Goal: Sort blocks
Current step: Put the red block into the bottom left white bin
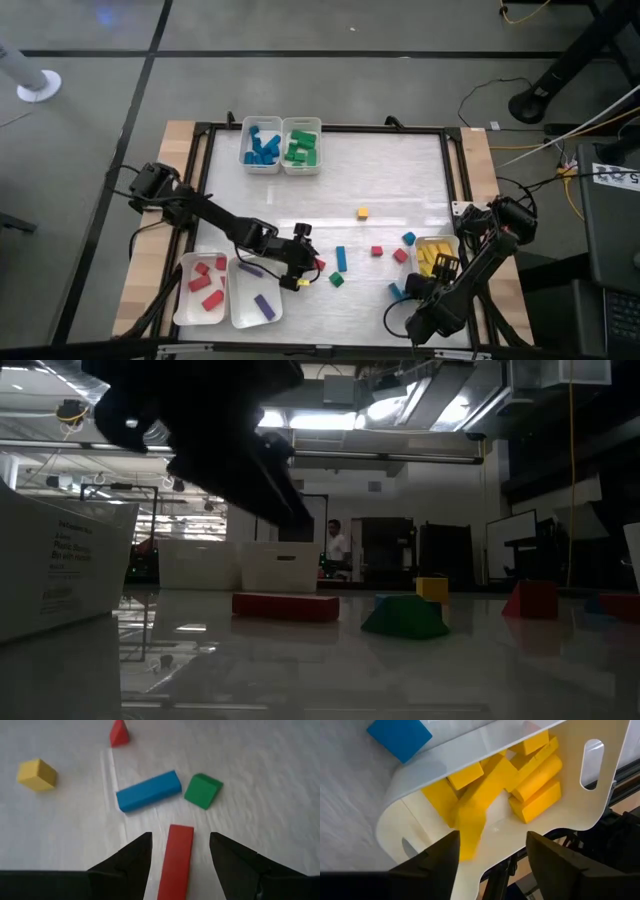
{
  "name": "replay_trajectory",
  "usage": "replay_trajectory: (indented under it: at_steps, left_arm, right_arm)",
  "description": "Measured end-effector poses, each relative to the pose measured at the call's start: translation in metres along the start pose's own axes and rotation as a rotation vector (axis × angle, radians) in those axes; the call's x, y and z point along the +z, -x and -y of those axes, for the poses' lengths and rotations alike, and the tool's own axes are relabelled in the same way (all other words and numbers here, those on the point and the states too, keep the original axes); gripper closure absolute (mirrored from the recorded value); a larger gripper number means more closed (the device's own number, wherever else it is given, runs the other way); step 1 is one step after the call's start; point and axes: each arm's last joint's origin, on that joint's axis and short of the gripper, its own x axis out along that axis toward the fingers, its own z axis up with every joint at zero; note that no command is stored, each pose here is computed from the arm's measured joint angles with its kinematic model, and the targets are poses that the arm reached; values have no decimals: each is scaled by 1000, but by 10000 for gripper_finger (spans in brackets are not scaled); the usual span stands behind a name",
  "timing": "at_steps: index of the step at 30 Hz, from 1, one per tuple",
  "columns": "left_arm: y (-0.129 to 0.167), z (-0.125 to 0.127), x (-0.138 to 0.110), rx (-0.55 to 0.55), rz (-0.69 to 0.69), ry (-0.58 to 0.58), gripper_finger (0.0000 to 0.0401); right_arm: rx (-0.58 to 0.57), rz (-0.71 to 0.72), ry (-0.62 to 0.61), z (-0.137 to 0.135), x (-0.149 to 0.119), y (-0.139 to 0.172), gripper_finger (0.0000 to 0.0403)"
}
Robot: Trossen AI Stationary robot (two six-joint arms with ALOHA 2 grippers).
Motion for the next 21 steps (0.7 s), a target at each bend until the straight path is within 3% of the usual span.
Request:
replay_trajectory:
  at_steps: [5, 15, 21]
  left_arm:
    - [-14, -7, -8, -53, -45, 18, 213]
    - [-34, -17, -22, -143, -115, 54, 213]
    - [-37, -23, -25, -141, -133, 66, 214]
  right_arm:
    - [-1, 0, 0, 0, 0, 0, 160]
    - [0, 0, 0, 0, 0, 0, 163]
    - [0, 0, 0, 0, 0, 0, 164]
